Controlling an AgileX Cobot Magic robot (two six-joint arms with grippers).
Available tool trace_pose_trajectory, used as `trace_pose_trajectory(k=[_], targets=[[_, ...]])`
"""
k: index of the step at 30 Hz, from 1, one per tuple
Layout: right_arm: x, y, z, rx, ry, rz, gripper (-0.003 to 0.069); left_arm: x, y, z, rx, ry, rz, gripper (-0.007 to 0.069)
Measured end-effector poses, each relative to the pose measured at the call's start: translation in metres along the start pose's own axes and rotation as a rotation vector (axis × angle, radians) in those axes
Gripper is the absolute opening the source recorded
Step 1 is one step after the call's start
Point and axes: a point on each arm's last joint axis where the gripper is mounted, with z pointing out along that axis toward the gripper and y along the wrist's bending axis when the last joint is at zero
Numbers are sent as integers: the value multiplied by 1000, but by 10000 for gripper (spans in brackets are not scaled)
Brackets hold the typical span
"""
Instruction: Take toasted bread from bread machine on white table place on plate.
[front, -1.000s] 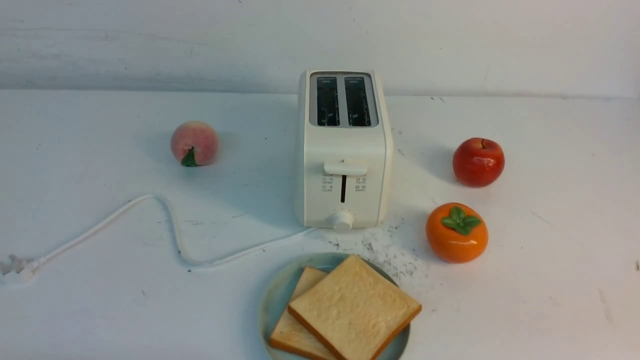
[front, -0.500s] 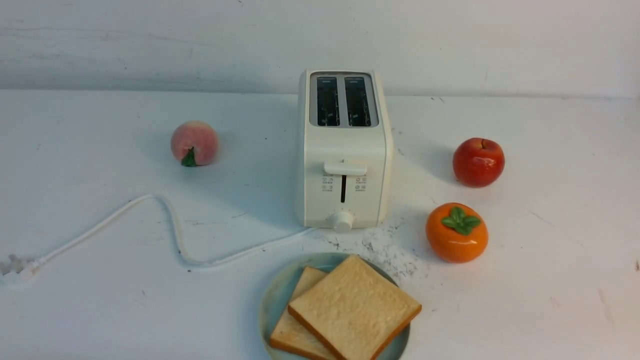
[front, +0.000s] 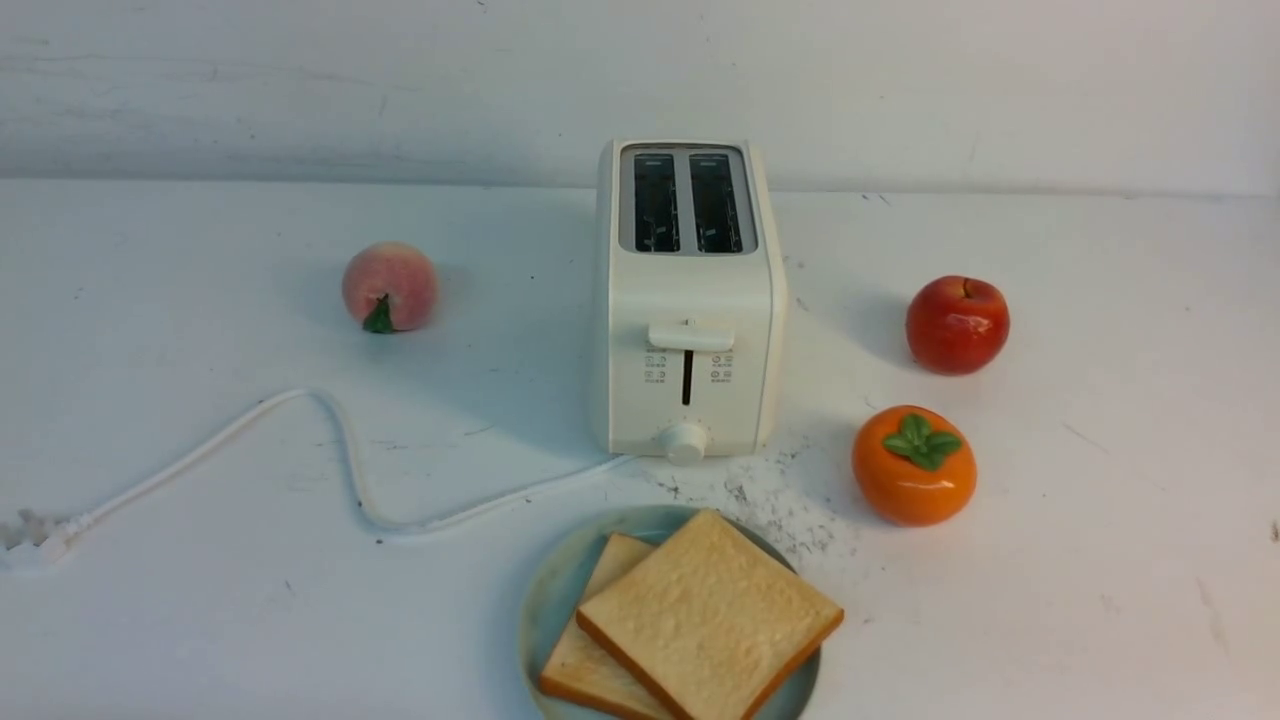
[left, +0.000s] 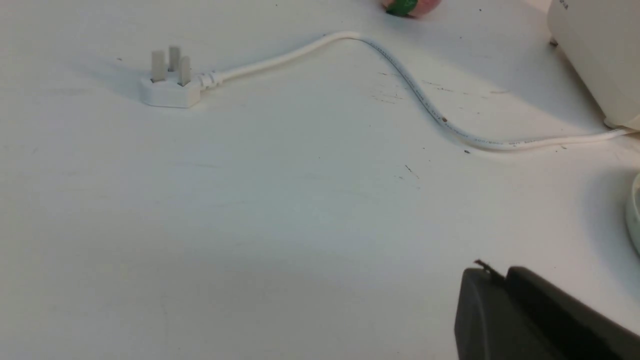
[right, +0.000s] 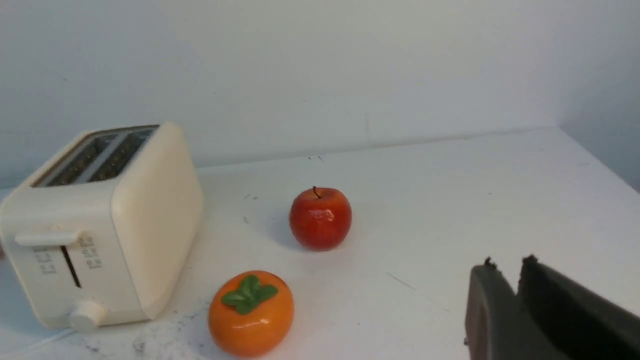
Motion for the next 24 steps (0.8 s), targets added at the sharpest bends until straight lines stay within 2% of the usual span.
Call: trace_pose_trajectory(k=[6, 13, 16, 24], targets=[[56, -5, 17, -38, 83, -62, 91, 0, 0, 0, -1, 1, 0, 38], [112, -5, 11, -111, 132, -82, 99, 0, 0, 0, -1, 3, 0, 41], [118, -3, 9, -128, 200, -77, 101, 1, 0, 0, -2, 4, 0, 46], [119, -3, 8, -135, 219, -73, 106, 1, 0, 0, -2, 5, 1, 50]])
